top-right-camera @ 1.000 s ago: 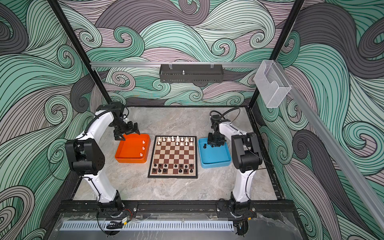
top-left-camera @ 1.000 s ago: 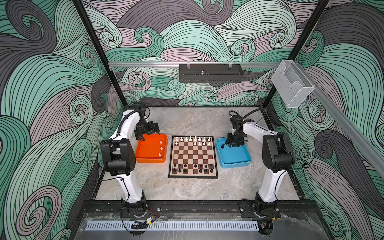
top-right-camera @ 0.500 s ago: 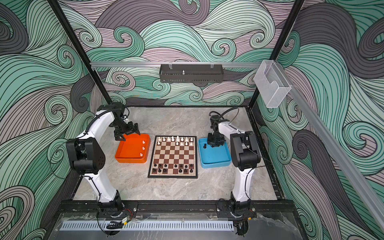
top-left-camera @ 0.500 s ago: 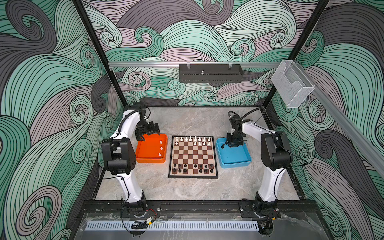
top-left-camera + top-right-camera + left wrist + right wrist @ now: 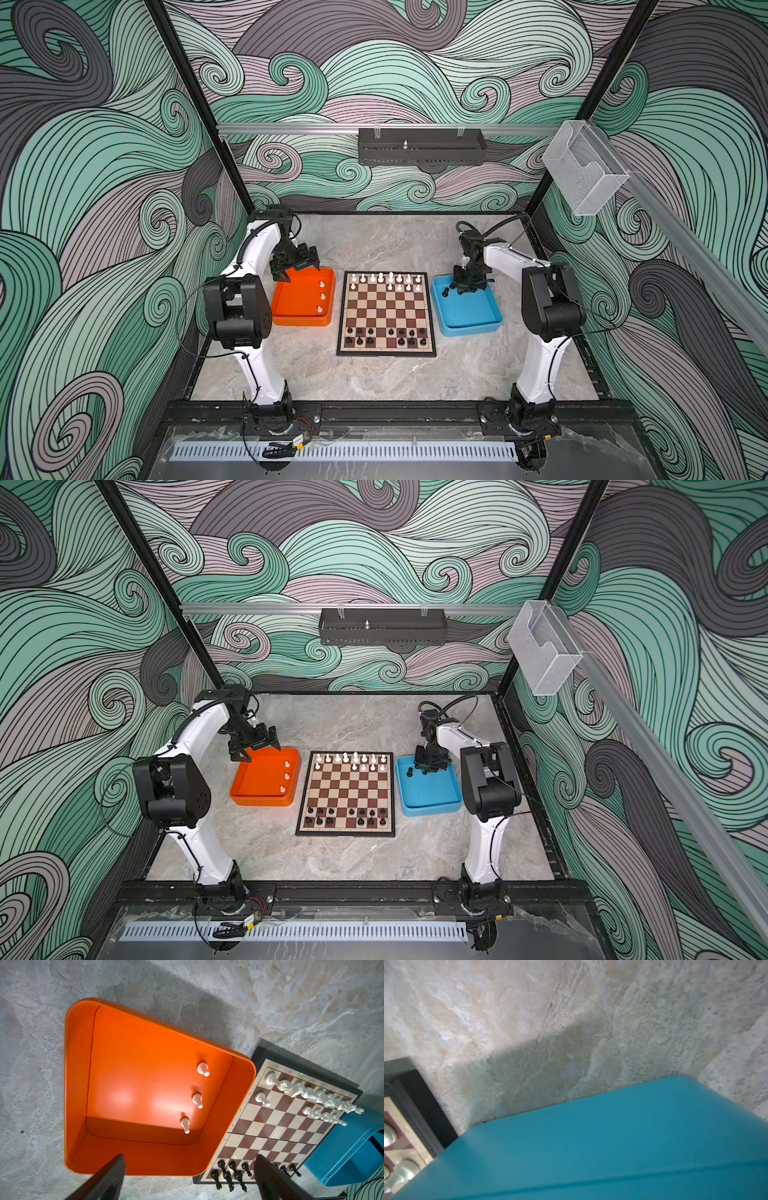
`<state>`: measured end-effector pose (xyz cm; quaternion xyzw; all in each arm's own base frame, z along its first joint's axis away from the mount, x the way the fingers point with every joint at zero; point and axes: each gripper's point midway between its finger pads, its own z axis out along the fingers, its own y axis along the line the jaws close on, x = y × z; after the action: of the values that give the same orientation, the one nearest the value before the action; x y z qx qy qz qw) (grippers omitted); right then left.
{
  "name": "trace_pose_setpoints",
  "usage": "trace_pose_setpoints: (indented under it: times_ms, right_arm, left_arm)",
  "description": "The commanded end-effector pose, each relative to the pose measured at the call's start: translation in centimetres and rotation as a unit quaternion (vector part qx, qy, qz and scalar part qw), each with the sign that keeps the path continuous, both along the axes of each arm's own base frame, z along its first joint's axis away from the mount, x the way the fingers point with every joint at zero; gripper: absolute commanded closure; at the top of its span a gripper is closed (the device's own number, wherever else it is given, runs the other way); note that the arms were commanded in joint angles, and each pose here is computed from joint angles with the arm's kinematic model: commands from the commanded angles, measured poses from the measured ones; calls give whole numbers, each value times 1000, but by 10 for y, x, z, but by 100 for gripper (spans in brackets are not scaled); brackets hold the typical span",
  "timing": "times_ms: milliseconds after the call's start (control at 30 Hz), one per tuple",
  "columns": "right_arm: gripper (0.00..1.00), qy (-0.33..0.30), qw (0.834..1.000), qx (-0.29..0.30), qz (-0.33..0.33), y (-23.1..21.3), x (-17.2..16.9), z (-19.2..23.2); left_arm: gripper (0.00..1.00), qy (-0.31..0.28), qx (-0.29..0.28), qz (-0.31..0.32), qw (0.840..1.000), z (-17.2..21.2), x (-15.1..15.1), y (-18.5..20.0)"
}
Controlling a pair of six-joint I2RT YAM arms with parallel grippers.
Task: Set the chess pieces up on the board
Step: 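Close the right gripper on the black pawn in the blue tray, then lift the black pawn and carry it over the board's near rows with the right gripper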
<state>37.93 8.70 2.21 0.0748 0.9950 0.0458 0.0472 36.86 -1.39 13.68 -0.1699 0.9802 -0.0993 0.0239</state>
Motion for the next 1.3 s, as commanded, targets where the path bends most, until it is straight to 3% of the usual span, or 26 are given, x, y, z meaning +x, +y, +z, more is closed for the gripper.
trace_pose_setpoints:
  times_ms: [0,933,1267]
  right_arm:
    - [86,-7,1000,-4,0,-3,4,6]
    - [89,-52,998,13,23,0,-11,47]
    - [88,-82,994,20,74,22,-23,83]
  left_arm:
    - [2,-7,-2,4,1000,5,5,3]
    - [2,-32,-24,7,999,23,-4,-6]
    - [1,-42,-19,5,999,26,-17,-5]
